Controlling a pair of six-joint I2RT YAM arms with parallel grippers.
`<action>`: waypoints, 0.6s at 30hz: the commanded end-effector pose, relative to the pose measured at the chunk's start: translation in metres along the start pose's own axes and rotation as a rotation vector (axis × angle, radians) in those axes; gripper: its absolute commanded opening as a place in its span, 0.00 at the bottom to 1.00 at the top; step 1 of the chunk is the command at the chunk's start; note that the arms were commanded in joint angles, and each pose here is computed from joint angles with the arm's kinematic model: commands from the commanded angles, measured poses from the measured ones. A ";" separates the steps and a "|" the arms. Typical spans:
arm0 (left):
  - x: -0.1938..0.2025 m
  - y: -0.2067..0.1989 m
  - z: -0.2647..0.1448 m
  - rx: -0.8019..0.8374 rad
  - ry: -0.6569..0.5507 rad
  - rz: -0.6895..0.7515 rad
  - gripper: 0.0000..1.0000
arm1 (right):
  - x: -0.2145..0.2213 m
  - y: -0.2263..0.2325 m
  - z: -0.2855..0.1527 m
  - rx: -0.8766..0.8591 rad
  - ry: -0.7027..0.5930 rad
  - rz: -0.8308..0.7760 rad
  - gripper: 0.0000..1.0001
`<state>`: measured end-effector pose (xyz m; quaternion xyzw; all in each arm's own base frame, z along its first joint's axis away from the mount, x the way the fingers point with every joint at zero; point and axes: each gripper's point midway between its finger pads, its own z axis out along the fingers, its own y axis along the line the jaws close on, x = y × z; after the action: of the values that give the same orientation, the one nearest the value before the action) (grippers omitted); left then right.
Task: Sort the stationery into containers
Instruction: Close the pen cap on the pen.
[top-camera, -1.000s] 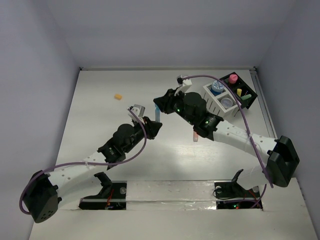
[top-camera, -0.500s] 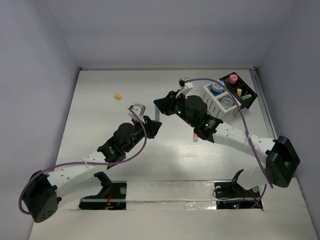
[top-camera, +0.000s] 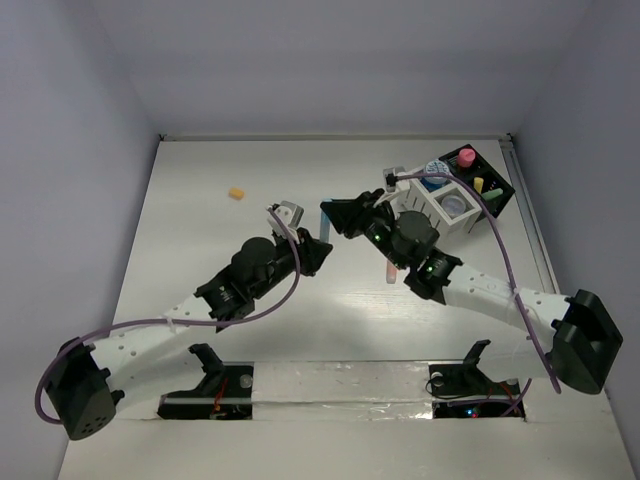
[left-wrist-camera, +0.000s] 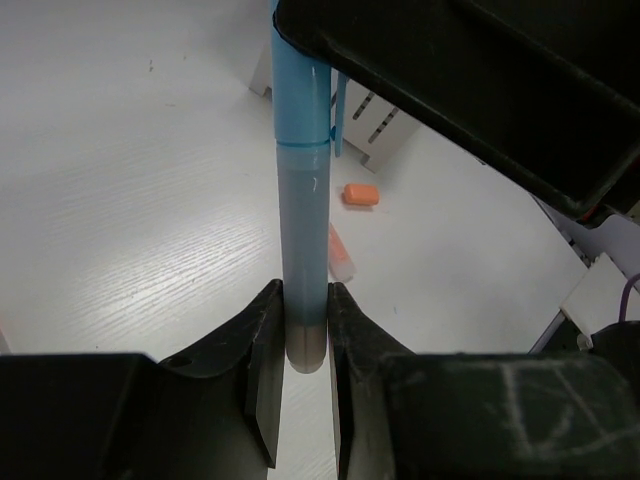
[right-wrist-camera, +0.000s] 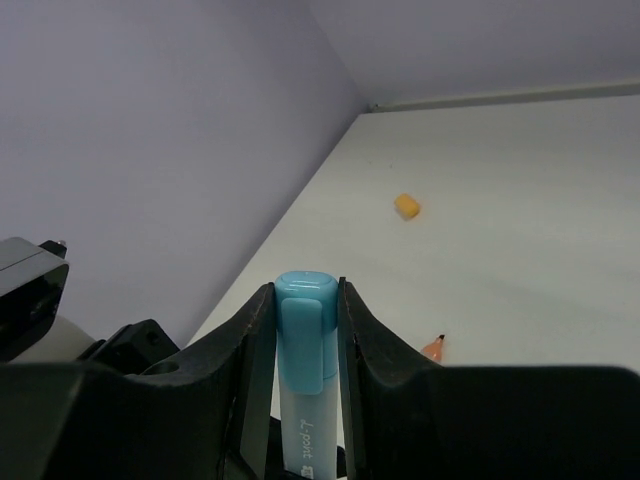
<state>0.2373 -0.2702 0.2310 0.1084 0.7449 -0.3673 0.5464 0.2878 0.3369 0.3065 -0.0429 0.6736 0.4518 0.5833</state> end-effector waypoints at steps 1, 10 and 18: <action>-0.114 -0.027 -0.002 0.039 -0.345 -0.038 0.00 | 0.077 0.007 -0.027 -0.055 0.251 0.014 0.00; -0.142 -0.038 -0.009 0.044 -0.374 0.017 0.00 | 0.131 -0.007 -0.062 -0.066 0.462 0.015 0.00; -0.170 -0.050 -0.020 0.062 -0.420 0.027 0.00 | 0.196 -0.036 -0.109 -0.010 0.611 0.094 0.00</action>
<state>0.2149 -0.2687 0.1975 0.1879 0.8043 -0.3182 0.4653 0.2625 0.3263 0.2611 -0.0276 0.6795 0.4809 0.5534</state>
